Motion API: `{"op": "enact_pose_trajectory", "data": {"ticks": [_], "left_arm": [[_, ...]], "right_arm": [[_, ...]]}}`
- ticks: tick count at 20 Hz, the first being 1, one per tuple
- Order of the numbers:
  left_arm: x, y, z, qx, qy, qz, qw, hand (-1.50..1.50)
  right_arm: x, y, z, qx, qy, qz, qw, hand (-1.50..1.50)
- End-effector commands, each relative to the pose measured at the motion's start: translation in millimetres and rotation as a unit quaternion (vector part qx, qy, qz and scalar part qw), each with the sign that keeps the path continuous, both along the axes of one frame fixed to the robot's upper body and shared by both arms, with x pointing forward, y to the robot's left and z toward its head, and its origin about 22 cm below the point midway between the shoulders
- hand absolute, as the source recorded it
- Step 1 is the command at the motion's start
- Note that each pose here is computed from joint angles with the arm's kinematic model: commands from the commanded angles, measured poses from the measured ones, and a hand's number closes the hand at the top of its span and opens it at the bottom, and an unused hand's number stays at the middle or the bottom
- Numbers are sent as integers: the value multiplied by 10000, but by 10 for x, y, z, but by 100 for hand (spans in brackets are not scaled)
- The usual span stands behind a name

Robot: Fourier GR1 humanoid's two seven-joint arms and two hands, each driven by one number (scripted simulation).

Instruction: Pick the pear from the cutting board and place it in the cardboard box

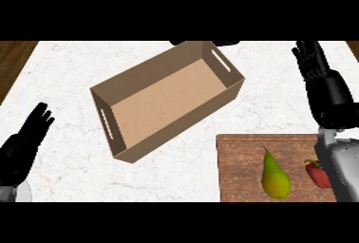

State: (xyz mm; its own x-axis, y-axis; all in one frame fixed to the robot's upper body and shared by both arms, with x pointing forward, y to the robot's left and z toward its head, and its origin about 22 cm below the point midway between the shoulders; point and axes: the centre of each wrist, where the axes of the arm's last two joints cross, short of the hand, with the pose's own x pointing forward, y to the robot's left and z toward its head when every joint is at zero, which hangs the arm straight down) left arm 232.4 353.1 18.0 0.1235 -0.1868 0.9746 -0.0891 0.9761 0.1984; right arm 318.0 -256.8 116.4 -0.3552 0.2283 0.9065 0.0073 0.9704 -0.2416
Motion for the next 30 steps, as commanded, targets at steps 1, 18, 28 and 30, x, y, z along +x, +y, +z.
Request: {"op": "enact_pose_trajectory", "data": {"ticks": [1,18,28,30], "left_arm": [[40,61,137,508,68,230,9984,0],[241,204,20,1719,179,798,9817,0],[379,116,69,1874,148,766,9792,0],[305,30,-43,1860,152,676,9801,0]], "right_arm": [[-58,-131,-341,557,522,242,9968,-150],[-1077,-1462,-1676,896,1380,1884,9682,-150],[-461,-1354,-1091,-2284,1828,2855,9126,-150],[-402,-1534,-968,-2507,2052,3003,8971,-150]]}}
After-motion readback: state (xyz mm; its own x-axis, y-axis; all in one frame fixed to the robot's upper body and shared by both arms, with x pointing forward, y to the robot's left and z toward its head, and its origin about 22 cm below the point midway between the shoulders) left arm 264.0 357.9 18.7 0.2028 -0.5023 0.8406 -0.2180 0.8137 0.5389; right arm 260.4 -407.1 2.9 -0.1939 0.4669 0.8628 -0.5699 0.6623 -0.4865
